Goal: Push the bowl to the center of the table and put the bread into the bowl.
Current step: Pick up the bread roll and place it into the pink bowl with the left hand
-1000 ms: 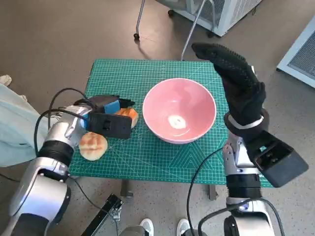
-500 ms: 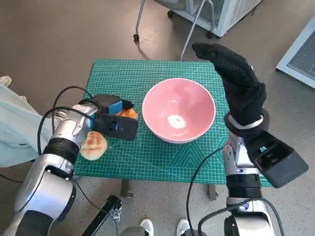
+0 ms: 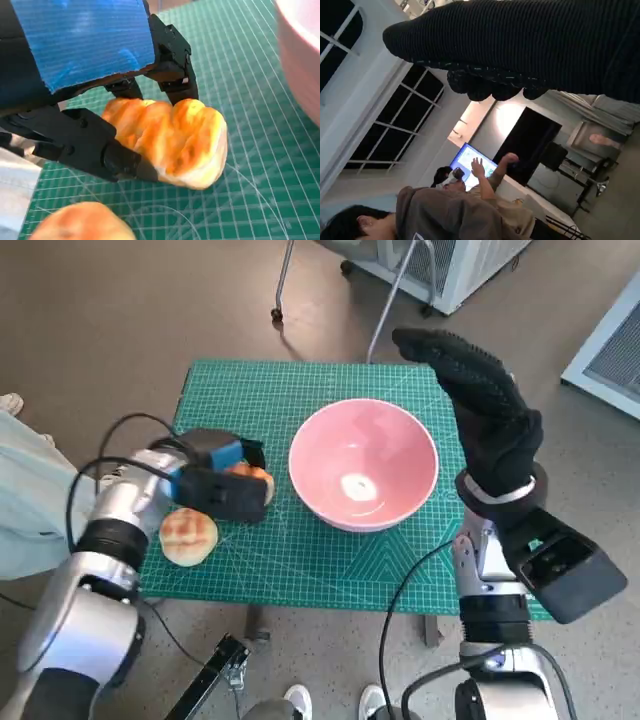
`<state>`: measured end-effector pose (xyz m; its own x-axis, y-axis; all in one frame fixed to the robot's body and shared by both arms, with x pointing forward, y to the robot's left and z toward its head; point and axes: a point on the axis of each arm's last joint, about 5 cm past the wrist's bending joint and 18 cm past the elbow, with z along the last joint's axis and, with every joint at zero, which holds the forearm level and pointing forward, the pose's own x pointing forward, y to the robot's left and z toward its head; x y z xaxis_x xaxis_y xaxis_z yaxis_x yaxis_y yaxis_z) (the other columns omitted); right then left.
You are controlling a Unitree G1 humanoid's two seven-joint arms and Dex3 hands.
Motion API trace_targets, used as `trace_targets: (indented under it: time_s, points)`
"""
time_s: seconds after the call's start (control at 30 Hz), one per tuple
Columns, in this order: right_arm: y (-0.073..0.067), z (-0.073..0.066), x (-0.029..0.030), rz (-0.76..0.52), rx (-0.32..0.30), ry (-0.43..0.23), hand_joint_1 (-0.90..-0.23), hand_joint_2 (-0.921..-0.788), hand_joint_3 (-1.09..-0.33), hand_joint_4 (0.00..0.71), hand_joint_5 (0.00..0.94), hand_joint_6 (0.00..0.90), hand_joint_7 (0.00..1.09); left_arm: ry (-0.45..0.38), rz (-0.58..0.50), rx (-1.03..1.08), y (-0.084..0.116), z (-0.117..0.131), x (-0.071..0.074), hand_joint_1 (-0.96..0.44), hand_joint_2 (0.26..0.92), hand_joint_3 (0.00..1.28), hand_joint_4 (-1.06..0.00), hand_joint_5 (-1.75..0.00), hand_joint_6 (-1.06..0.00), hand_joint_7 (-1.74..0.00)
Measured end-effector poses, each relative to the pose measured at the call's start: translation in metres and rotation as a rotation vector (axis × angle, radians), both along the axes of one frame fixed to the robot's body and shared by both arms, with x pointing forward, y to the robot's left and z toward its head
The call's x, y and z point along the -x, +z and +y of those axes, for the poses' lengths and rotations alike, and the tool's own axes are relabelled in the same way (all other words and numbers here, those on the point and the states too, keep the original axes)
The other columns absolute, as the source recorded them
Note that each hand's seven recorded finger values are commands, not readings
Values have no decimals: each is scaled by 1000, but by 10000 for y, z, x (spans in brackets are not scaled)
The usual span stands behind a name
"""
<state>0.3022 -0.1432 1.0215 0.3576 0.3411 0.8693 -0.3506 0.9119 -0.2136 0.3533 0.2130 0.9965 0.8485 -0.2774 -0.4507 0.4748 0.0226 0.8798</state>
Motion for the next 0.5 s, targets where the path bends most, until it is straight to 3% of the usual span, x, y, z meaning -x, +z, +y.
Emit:
trace_targets:
  time_s: [0.2, 0.5]
  points:
    - [0, -2, -1, 1, -4, 1, -677, -921, -743, 305, 70, -1, 927, 8, -123, 92, 380, 70, -53, 0, 921, 151, -592, -1217, -537, -1311]
    - [6, -5, -1, 3, -4, 2, -675, -921, -742, 309, 76, -1, 926, -112, -390, 194, 1014, -39, -58, 0, 921, 157, -597, -1231, -518, -1310]
